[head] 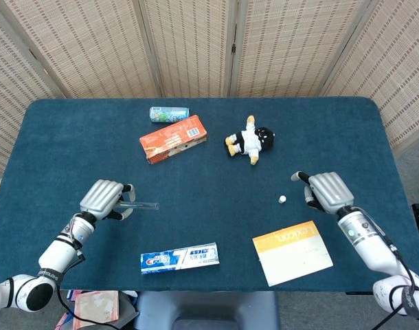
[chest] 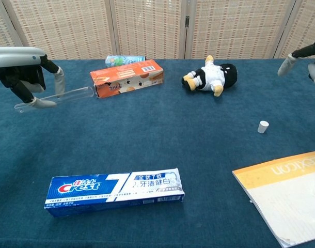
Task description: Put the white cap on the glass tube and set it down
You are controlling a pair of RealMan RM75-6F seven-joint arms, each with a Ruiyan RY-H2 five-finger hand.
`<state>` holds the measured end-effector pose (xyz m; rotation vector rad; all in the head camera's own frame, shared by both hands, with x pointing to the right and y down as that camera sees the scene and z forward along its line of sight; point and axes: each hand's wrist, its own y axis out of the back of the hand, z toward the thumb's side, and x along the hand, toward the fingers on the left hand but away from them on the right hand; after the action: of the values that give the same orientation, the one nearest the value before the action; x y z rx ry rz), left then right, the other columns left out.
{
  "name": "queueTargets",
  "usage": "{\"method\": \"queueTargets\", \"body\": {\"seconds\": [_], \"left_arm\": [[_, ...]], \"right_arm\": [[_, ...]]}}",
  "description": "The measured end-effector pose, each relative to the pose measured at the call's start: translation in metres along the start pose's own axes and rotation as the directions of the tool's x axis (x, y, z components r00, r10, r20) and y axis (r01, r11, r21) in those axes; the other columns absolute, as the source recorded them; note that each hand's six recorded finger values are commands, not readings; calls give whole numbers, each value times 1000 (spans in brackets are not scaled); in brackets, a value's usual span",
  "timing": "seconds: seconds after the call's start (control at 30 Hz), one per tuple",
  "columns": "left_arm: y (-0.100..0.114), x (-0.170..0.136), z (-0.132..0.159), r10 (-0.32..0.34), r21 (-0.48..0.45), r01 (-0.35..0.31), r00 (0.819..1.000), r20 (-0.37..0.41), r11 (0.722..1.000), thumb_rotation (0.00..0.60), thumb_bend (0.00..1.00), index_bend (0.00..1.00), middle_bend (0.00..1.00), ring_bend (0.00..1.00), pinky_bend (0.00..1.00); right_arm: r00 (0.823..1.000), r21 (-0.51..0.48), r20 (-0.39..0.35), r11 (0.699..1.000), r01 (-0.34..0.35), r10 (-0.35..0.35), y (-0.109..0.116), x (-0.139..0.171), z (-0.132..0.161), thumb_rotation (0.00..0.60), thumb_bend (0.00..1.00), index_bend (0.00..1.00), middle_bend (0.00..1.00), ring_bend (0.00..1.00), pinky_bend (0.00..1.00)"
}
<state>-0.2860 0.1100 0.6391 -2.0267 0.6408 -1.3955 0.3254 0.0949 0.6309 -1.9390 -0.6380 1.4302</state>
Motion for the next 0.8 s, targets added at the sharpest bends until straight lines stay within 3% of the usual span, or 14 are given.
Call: {"method": "queueTargets", "body": {"seconds": [0.03, 0.07, 0.13, 0.17, 0.53, 0.8], "left_arm": [[0, 0, 0, 0, 0, 0, 1000, 1, 1000, 600, 358, 671, 1000, 1000, 1000], [0, 0, 0, -1, 0, 1, 1000, 1, 1000, 600, 358, 671, 1000, 1000, 1000], [-1, -1, 0, -4, 0, 4, 1000, 2, 1000, 600, 358, 671, 1000, 1000, 1000], [-1, -1, 1, -5, 0, 5, 1000, 2, 1000, 600, 357, 671, 1000, 1000, 1000], [-3, -2, 1, -9, -3, 9, 1000, 2, 1000, 600, 358, 670, 1000, 1000, 1000], [-6, -1, 3, -18, -2, 18, 1000, 6, 1000, 600, 357, 671, 1000, 1000, 1000]], "right_arm": [[1000, 0, -2, 1000, 2, -2, -1, 0, 0, 600, 254, 262, 182, 81, 197], [1000, 2, -3, 1000, 3, -3, -1, 0, 0, 600, 230, 262, 129, 37, 134], [1000, 9, -8, 1000, 3, -3, -5, -1, 0, 600, 198, 262, 24, 0, 14], [1000, 13, -10, 1000, 3, -3, -6, -2, 0, 600, 193, 262, 5, 0, 0], [1000, 33, -15, 999, 9, -8, -28, -18, -2, 600, 142, 266, 0, 0, 0], [999, 72, -6, 997, -35, 35, -51, -35, -1, 600, 207, 368, 31, 0, 0]]}}
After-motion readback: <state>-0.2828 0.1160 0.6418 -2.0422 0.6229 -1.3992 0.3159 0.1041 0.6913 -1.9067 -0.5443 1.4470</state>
